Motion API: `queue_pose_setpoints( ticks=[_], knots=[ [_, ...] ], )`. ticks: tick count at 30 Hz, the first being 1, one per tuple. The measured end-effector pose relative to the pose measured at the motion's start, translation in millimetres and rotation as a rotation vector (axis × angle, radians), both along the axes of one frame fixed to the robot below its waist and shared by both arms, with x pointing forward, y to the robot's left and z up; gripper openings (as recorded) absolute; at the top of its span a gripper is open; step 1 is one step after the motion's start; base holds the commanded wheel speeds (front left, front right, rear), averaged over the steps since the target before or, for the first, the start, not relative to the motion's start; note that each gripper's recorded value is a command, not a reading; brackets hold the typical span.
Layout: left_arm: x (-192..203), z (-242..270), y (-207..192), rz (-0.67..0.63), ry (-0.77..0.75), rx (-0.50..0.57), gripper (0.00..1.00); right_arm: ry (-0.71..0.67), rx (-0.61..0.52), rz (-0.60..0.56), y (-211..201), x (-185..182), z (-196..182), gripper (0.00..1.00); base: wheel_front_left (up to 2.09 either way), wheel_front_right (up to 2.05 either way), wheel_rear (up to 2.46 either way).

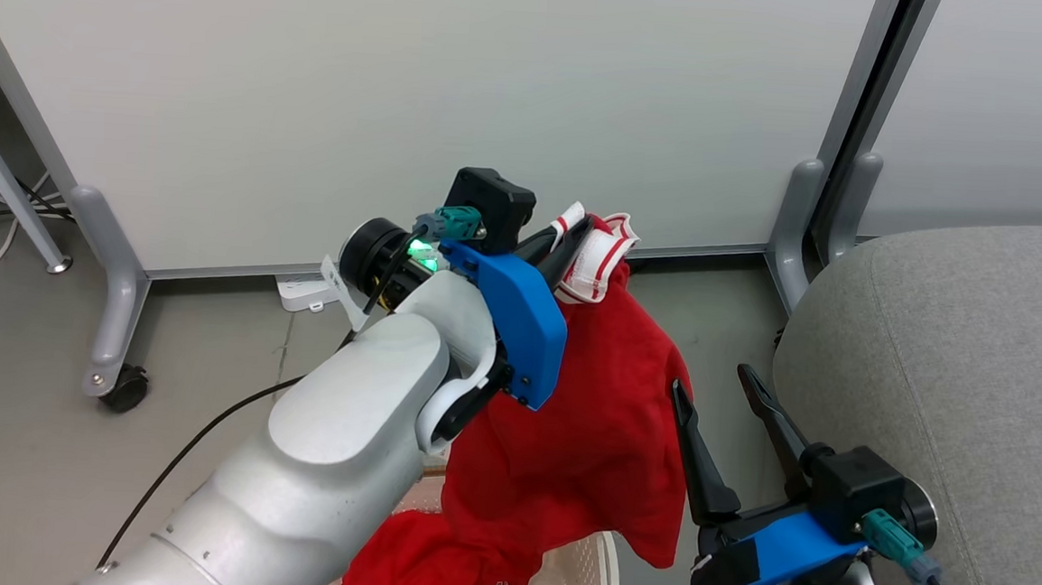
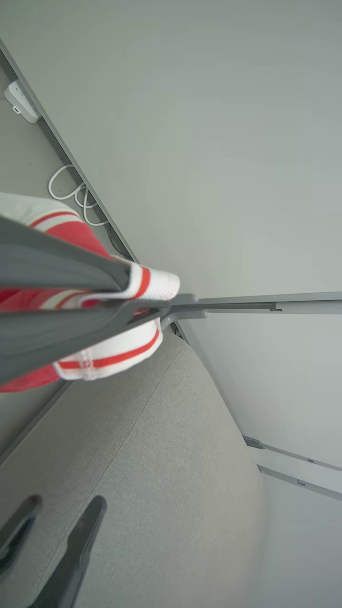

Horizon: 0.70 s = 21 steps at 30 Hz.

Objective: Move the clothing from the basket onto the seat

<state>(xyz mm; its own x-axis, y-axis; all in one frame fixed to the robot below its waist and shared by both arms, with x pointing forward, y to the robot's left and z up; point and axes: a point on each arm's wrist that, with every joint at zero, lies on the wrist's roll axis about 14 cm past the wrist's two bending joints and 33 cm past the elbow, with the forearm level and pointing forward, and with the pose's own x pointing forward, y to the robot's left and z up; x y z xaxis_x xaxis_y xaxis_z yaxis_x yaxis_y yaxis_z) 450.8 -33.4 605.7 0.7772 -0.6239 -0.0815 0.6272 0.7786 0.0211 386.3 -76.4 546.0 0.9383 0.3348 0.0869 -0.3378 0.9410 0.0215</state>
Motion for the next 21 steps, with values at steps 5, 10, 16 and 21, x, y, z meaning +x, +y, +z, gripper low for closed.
queue_pose_setpoints(
  ticks=[5,10,16,21],
  knots=[
    [-1,5,-2,-0.005,-0.007,-0.002,0.00,0.006,-0.004,0.007,2,-2,-1,1.00,0.00,0.00,0.00],
    [-4,3,-5,-0.013,-0.006,0.005,0.00,0.011,-0.005,0.012,4,-2,-2,1.00,0.00,0.00,0.00],
    [-9,-2,-9,-0.032,0.006,0.014,0.00,0.035,-0.057,0.026,10,9,-3,1.00,0.00,0.00,0.00],
    [-11,0,-13,-0.046,0.005,0.003,0.00,0.059,-0.103,0.038,15,27,-2,1.00,0.00,0.00,0.00]
  ],
)
